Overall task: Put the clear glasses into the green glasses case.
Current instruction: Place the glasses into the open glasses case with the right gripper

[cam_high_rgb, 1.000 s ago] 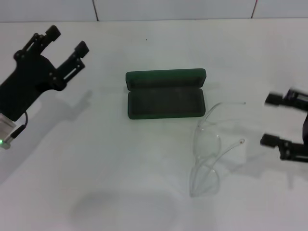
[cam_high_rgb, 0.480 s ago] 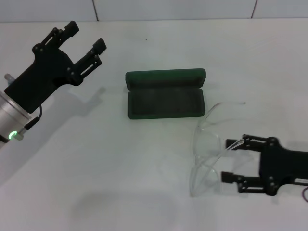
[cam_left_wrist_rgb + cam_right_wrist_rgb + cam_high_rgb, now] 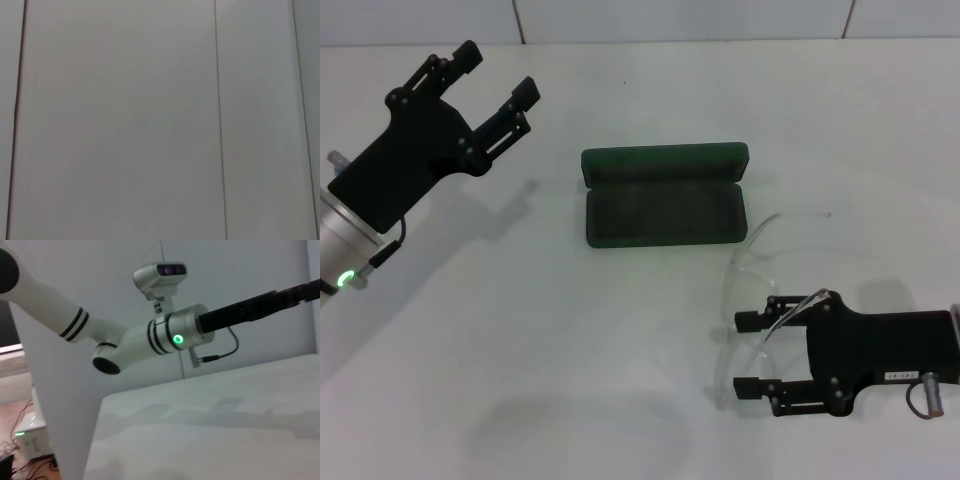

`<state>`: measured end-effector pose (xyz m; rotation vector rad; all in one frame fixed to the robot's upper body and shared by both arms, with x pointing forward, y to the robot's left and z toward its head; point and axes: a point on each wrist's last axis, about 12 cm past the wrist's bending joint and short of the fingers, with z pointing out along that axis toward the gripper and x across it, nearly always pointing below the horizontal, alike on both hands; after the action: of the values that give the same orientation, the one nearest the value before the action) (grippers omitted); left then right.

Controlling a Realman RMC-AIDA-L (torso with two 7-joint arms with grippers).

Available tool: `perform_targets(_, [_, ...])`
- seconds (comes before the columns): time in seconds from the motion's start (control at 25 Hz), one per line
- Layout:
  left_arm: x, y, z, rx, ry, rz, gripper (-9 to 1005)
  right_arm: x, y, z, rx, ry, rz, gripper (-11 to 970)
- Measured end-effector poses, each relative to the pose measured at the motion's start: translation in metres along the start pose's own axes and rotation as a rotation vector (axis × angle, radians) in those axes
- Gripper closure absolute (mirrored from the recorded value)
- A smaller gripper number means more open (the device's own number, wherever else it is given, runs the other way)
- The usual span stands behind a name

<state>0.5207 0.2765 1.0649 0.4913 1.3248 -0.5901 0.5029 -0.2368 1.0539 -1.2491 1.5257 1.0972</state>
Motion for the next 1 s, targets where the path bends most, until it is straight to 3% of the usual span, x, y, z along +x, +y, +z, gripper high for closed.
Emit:
perform_targets(0.2, [0.001,0.000,-0.002,-0.005,0.003,-0.003,225,0.001,0.000,0.001,-0.007,0.013,-0.008,209])
perform_targets(0.4, [0.002,-0.001,-0.003,-0.007,0.004,-0.005,225,0.001,-0.001,0.001,0.003,0.016,-0.028,394])
perform_targets(0.52, [0.002,-0.002,-0.003,-0.008,0.004,-0.008,225,0.002,-0.001,0.000,0.008,0.020,-0.032,629])
perform_targets(0.76, [0.003,-0.003,-0.004,-0.008,0.003,-0.010,225,0.001,-0.002,-0.001,0.020,0.007,-0.086,859])
perform_targets(1.0, [0.003,-0.005,-0.004,-0.001,0.001,-0.013,225,-0.003,-0.015,-0.003,0.115,-0.008,-0.009,935])
